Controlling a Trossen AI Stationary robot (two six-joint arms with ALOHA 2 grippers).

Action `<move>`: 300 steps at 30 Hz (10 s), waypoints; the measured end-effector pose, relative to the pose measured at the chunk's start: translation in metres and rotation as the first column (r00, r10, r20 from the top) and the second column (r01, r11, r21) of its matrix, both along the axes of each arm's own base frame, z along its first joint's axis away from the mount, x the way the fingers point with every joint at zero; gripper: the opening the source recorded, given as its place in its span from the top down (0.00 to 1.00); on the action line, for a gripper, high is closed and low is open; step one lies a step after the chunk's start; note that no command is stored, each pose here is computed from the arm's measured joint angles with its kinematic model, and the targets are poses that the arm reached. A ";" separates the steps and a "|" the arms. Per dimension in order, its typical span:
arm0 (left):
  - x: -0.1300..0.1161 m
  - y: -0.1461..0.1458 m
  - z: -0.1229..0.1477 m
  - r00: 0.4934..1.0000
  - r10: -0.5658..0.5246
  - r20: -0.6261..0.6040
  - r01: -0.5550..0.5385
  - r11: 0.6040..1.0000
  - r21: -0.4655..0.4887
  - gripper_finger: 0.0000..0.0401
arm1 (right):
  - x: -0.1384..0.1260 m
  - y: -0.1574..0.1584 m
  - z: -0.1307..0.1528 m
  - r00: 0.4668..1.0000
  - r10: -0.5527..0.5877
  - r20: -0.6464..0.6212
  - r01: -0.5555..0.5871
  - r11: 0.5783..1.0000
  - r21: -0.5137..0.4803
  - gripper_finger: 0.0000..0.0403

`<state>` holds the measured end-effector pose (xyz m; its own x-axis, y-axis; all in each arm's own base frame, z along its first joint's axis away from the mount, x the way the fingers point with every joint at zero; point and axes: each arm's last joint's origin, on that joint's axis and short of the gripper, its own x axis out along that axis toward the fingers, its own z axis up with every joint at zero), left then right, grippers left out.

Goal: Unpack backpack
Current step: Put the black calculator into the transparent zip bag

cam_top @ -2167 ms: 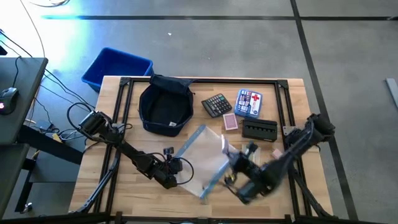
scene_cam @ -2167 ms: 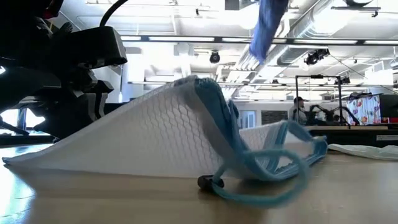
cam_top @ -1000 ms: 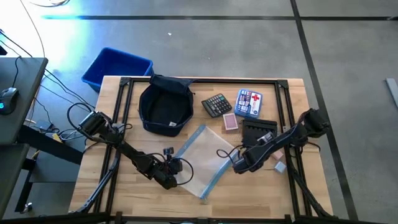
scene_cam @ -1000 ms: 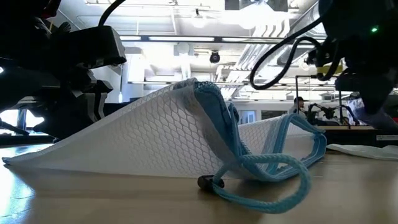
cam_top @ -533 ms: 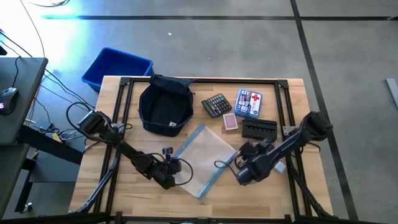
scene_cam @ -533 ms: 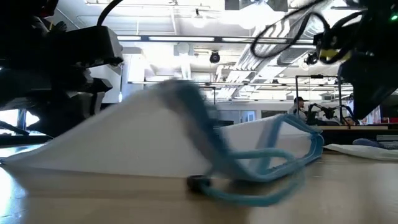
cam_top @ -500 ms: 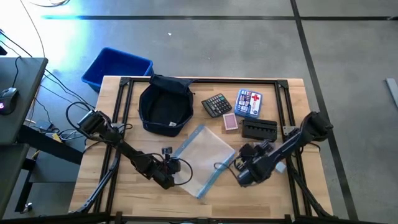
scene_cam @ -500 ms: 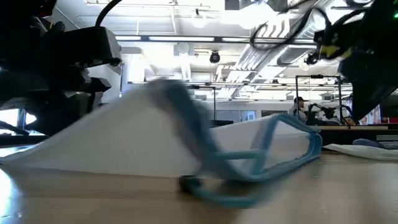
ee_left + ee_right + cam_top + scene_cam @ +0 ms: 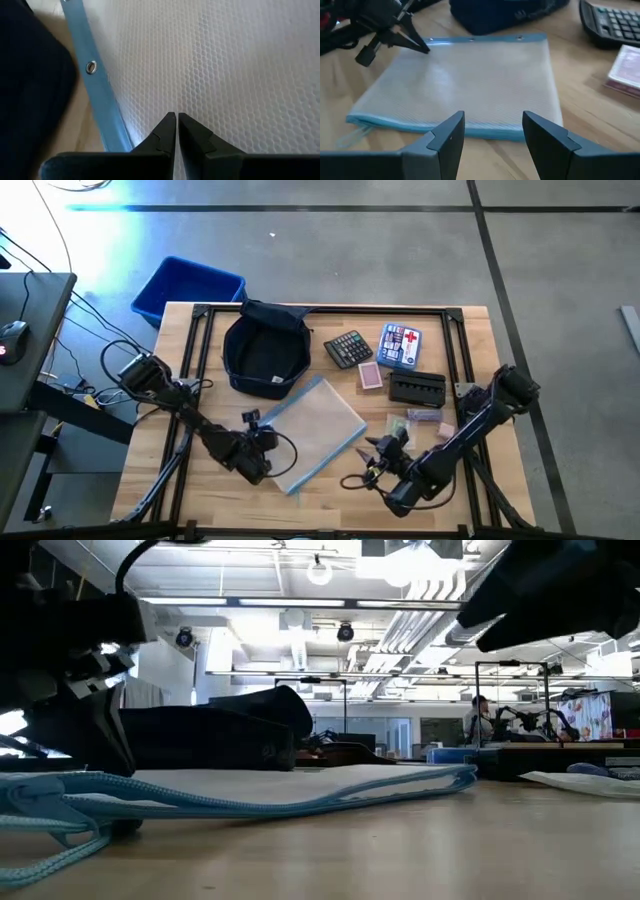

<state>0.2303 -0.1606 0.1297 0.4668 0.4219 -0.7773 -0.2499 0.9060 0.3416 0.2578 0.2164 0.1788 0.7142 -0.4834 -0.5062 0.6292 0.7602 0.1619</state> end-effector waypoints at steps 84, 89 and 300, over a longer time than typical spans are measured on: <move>0.059 -0.114 0.028 0.990 -0.120 0.075 0.101 0.970 0.222 1.00 | 0.042 0.004 -0.053 0.886 0.324 -0.331 -0.402 0.894 -0.201 0.56; 0.060 -0.114 0.028 0.990 -0.123 0.073 0.104 0.969 0.225 1.00 | 0.048 -0.003 -0.054 0.841 0.352 -0.411 -0.474 0.845 -0.247 0.60; 0.071 -0.146 0.045 0.914 -0.170 0.368 0.082 0.967 0.242 1.00 | 0.085 0.053 0.027 0.622 0.703 -0.346 -0.701 0.696 0.154 0.60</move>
<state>0.3013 -0.3064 0.1745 0.7698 0.4773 -0.4239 -0.2896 0.8529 0.4345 0.3427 0.2696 0.2058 0.6064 0.0909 -0.7900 -0.0853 0.9951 0.0490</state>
